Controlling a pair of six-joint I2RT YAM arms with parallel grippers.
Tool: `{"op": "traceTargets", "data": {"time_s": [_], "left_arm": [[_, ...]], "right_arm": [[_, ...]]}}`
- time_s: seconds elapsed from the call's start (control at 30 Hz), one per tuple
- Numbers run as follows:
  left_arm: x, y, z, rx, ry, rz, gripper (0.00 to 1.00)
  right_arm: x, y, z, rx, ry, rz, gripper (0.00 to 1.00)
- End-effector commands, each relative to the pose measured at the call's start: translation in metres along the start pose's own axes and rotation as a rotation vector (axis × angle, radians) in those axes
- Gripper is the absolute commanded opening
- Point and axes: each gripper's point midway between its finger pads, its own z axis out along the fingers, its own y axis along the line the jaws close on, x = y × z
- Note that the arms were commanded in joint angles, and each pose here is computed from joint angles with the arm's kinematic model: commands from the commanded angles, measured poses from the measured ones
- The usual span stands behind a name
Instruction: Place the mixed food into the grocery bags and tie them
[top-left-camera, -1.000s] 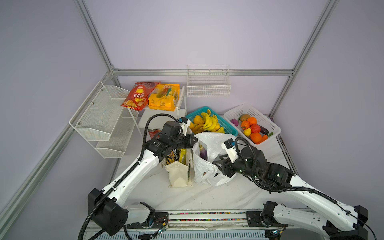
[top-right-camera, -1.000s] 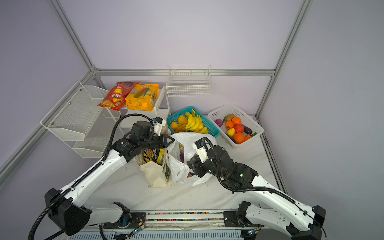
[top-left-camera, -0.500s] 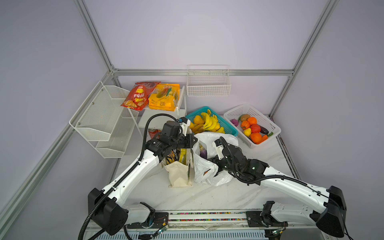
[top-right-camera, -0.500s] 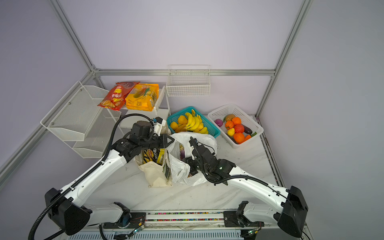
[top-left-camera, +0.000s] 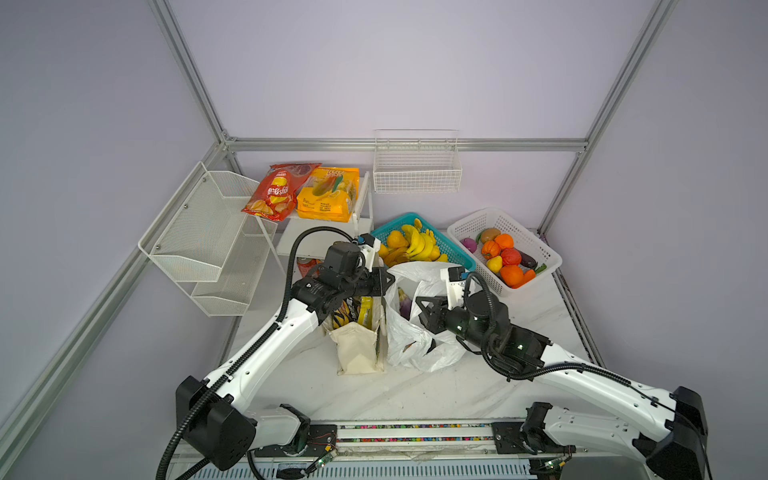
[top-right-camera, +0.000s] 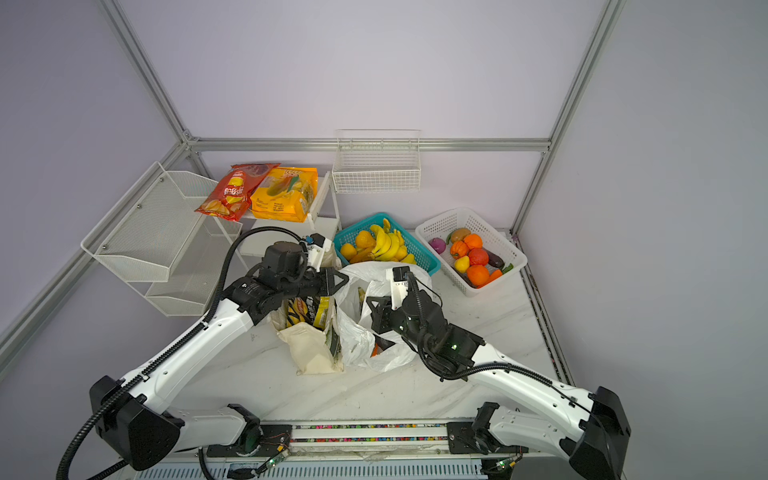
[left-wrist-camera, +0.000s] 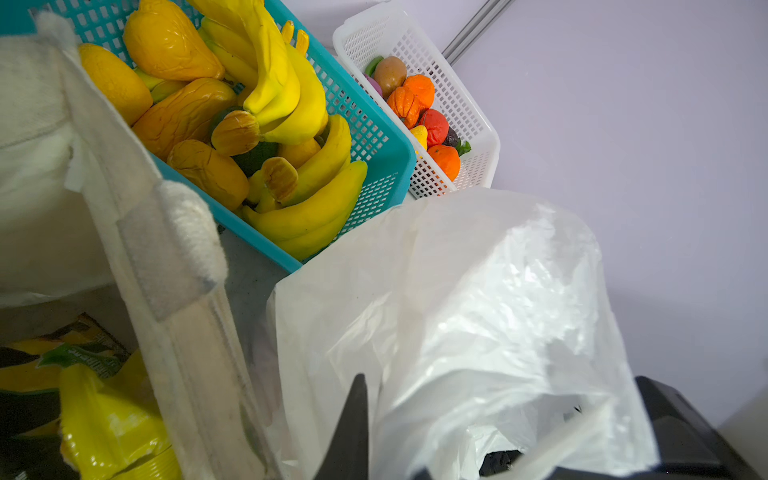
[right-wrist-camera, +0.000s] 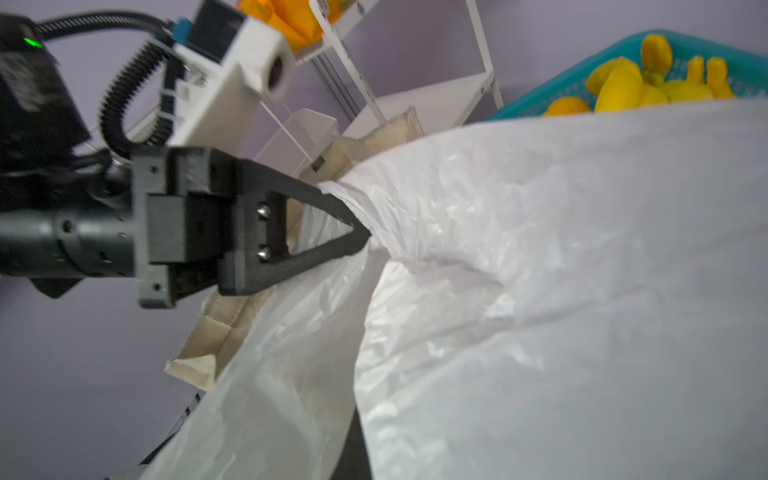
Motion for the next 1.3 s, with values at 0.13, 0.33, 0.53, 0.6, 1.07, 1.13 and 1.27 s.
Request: {"op": "traceTargets", "data": {"time_s": [0.13, 0.33, 0.53, 0.6, 1.07, 1.13, 1.27], "left_arm": [[-0.067, -0.029, -0.066, -0.010, -0.305, 0.119, 0.77], [-0.064, -0.052, -0.118, 0.070, -0.475, 0.296, 0.87], [-0.005, -0.073, -0.149, 0.217, -0.447, 0.569, 0.87], [0.019, -0.077, -0.155, 0.265, -0.419, 0.648, 0.87], [0.092, -0.123, -0.120, 0.403, -0.248, 1.128, 1.00], [0.091, -0.127, -0.111, 0.388, -0.236, 1.156, 1.00], [0.095, -0.139, -0.098, 0.404, -0.222, 1.194, 0.94]], "right_arm": [[-0.061, 0.025, -0.025, -0.073, -0.091, -0.020, 0.00], [-0.087, 0.017, -0.019, -0.111, -0.090, 0.054, 0.00], [-0.099, -0.006, -0.011, -0.063, -0.104, 0.104, 0.00], [-0.101, -0.010, -0.008, -0.050, -0.106, 0.106, 0.00], [-0.097, -0.017, 0.002, -0.037, -0.084, 0.097, 0.00], [-0.094, -0.018, 0.002, -0.037, -0.078, 0.097, 0.00], [-0.092, -0.020, 0.002, -0.033, -0.075, 0.093, 0.00]]}}
